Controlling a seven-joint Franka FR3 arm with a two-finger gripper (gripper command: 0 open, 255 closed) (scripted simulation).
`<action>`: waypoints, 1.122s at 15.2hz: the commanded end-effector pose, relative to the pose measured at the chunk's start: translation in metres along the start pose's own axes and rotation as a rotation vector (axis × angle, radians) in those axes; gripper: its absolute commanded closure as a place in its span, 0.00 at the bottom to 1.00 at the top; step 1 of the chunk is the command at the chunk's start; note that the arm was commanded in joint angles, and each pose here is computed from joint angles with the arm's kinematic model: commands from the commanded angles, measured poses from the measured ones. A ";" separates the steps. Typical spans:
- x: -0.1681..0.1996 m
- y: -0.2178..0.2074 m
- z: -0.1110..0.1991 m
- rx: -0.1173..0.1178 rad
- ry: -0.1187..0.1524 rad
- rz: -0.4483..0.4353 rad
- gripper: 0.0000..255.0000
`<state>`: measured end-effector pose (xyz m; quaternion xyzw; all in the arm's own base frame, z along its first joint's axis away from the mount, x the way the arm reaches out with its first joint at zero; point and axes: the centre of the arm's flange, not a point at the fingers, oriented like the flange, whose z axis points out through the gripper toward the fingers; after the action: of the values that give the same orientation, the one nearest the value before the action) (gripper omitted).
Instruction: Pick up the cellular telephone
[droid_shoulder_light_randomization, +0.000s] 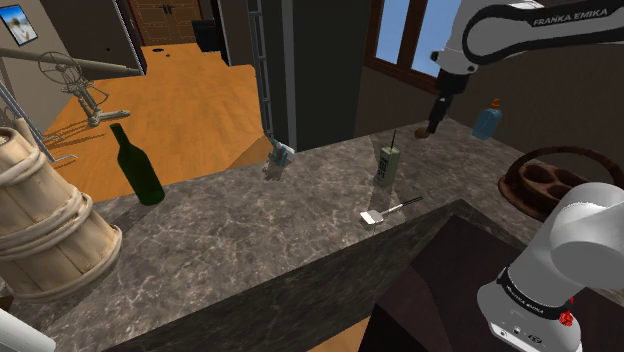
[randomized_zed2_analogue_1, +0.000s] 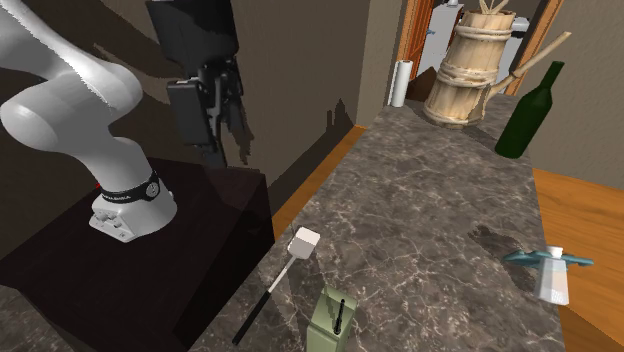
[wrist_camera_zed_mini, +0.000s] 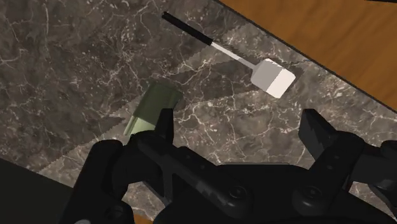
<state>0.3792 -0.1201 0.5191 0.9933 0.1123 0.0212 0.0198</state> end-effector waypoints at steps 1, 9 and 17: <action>0.009 0.016 0.022 0.009 0.003 -0.071 0.00; 0.066 0.072 0.096 0.052 0.012 -0.332 0.00; 0.136 0.108 0.172 0.094 0.021 -0.593 0.00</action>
<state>0.5323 -0.1974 0.3681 0.9242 0.3809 0.0189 -0.0195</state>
